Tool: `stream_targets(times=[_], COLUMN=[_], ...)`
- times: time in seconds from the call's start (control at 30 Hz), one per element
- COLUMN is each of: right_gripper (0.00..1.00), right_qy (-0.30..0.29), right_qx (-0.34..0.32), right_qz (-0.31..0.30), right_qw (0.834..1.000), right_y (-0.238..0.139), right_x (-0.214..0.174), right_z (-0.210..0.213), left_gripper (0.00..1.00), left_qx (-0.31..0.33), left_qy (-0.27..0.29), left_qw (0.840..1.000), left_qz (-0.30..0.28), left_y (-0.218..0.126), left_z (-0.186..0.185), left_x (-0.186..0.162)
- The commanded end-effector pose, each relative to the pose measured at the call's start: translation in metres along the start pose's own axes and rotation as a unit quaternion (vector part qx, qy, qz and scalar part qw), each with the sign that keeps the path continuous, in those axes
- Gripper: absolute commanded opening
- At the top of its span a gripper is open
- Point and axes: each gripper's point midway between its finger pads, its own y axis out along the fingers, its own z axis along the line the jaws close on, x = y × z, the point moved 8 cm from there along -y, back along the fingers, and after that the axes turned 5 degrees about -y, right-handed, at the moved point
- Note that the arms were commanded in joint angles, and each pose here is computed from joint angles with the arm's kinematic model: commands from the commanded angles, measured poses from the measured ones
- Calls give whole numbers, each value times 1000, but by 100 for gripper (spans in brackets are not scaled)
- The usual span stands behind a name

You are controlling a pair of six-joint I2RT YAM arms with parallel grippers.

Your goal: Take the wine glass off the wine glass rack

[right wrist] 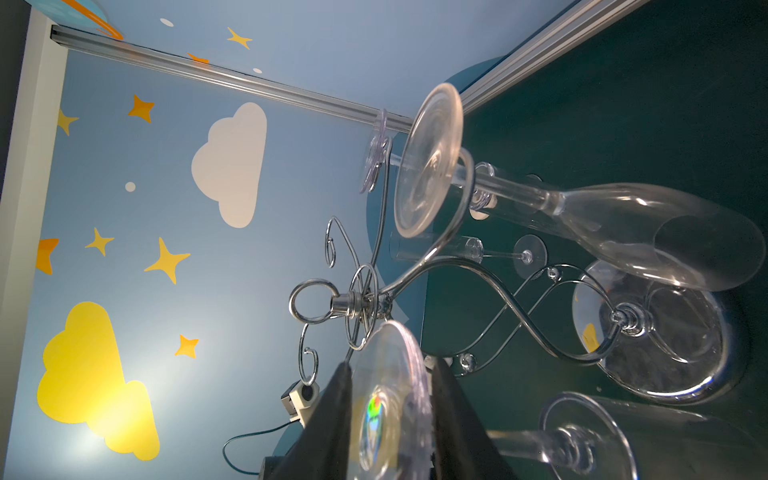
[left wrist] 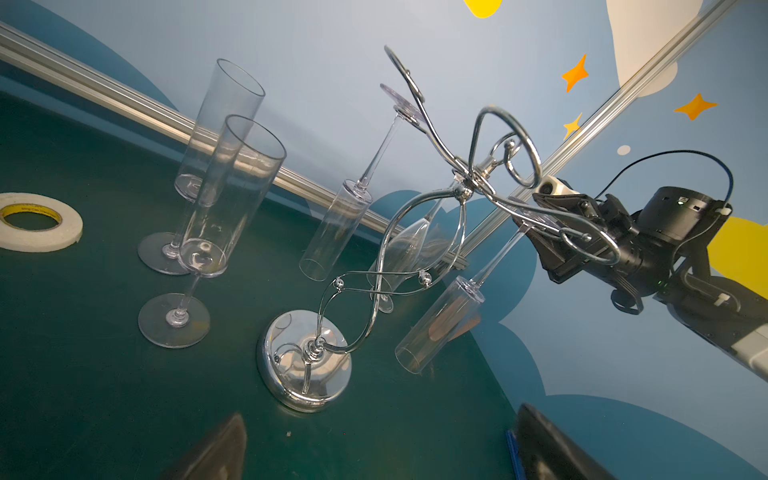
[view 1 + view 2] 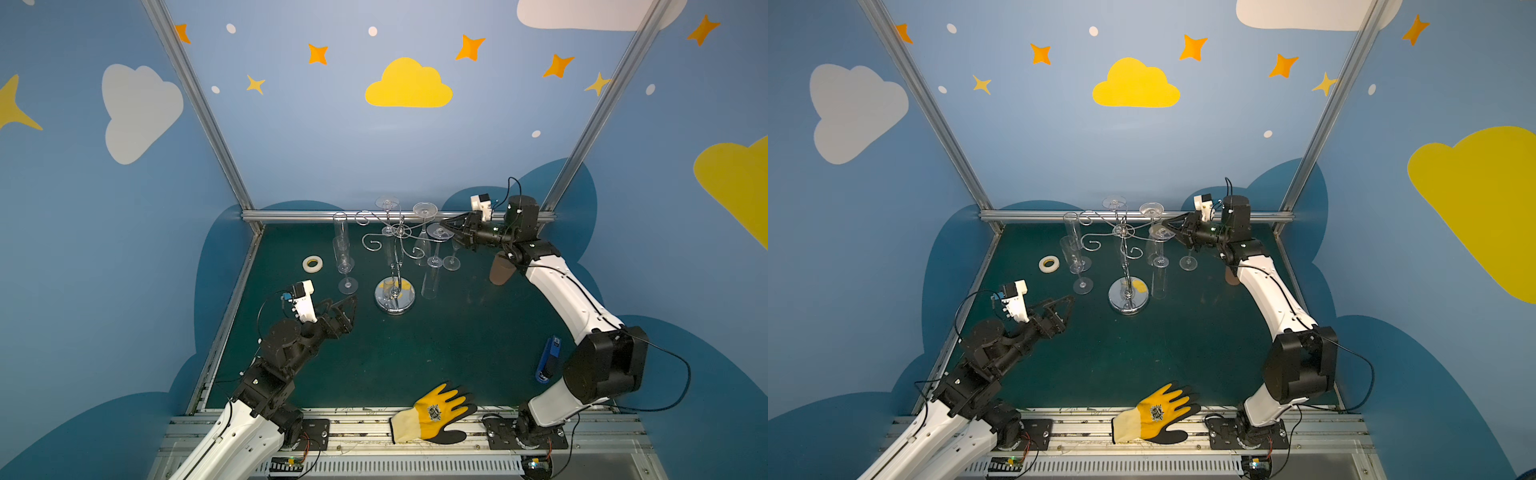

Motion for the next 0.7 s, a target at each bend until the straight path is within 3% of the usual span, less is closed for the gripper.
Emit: stream_targets(times=[0.0,0.67], right_gripper=[31,19], right_qy=[-15,4], right_qx=[14,15], right_qz=[-3,-10], right_qw=[1000,1000], right_y=[1,3], right_x=[4,1], right_z=[9,0], left_gripper=[99,99], left_qx=[4,7], left_qy=[7,9], left_qw=[1000,1000], left_qz=[-2,1], left_y=[-2,-8], left_z=[1,2], left_x=[-1,-2])
